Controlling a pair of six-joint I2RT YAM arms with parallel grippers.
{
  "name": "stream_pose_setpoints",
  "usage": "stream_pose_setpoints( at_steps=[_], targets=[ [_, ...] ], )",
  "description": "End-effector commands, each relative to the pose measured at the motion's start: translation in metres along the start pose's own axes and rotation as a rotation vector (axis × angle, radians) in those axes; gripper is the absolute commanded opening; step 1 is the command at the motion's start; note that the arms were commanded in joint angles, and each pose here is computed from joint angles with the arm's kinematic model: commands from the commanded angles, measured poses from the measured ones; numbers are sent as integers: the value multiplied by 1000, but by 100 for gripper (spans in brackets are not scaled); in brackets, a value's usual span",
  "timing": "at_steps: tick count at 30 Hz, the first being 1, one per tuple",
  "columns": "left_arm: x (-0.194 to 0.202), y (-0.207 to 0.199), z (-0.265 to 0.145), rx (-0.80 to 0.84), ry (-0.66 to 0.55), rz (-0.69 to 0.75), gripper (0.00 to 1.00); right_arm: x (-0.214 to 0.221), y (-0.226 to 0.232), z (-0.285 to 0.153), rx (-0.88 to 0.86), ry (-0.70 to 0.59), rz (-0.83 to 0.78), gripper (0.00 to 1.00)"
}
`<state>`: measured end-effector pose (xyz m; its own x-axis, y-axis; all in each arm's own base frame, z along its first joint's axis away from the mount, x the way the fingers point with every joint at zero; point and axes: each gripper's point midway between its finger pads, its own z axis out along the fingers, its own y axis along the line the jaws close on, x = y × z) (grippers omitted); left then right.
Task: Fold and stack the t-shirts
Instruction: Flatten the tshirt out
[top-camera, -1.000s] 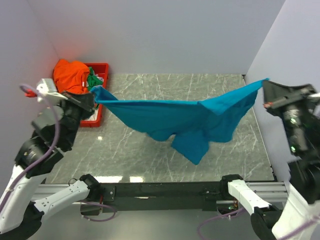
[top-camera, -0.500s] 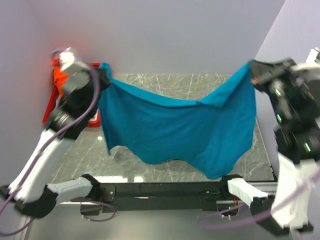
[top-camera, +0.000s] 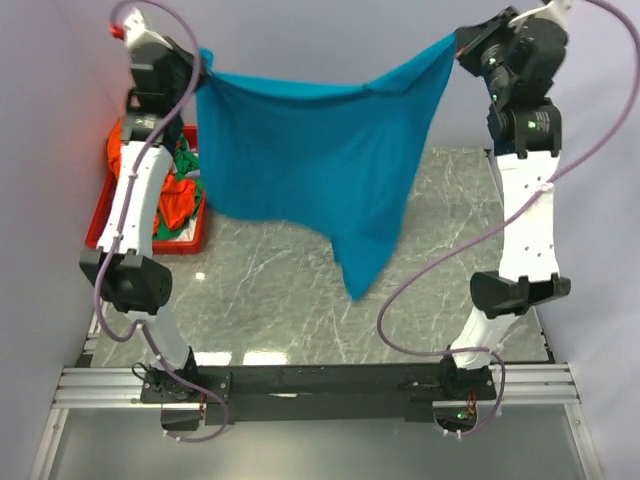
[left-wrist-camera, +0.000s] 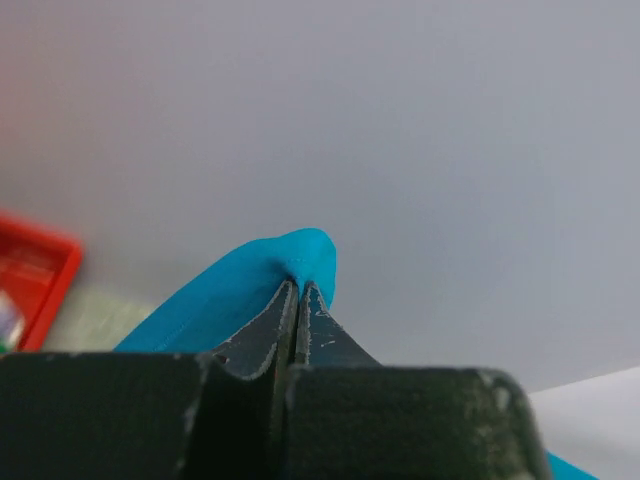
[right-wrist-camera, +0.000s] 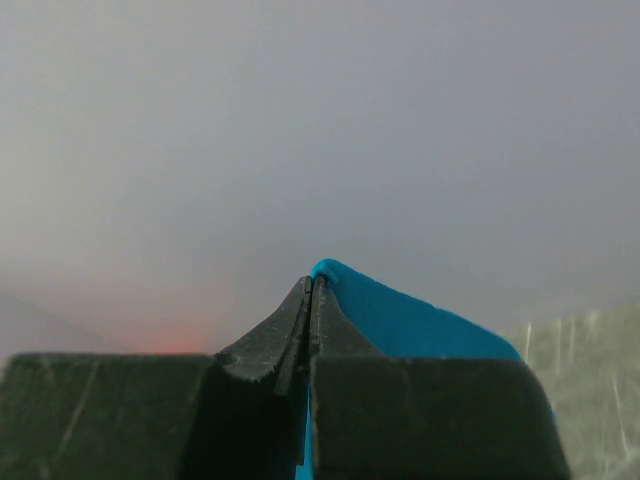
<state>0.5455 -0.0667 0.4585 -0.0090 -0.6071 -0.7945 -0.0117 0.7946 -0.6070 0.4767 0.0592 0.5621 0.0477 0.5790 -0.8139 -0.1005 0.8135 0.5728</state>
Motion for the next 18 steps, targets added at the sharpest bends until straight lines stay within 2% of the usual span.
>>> stream_pose_setpoints(
  at_steps=[1,2,6,7,9,10,11,12,13,15,16,18],
  targets=[
    [-101,-86,-52,316,-182,-46,0,-136,68,-99,-182,-395,-20,0],
    [-110,-88,-60,327,-199,-41,1,-123,58,-92,-157,-365,-20,0],
    [-105,-72,-75,294,-198,-35,1,-106,49,-116,-151,-332,-4,0],
    [-81,-54,-66,268,-155,-38,1,-88,37,-121,-129,-291,-1,0],
    [-72,-47,-81,263,-133,-60,0,-64,23,-128,-103,-238,22,0],
    [-60,-41,-83,255,-107,-70,0,-63,24,-152,-118,-248,32,0],
    [-37,-26,-89,242,-68,-88,0,-20,-6,-141,-60,-159,40,0],
    [-22,-16,-92,227,-41,-103,1,-2,-17,-147,-44,-129,62,0],
    [23,18,-88,157,41,-126,1,35,-42,-160,2,-72,74,0],
    [35,29,-107,154,31,-174,1,67,-61,-187,20,-30,118,0],
    [78,61,-111,85,104,-189,1,119,-97,-190,96,66,129,0],
    [99,76,-129,68,125,-240,1,166,-128,-206,161,132,182,0]
  ],
)
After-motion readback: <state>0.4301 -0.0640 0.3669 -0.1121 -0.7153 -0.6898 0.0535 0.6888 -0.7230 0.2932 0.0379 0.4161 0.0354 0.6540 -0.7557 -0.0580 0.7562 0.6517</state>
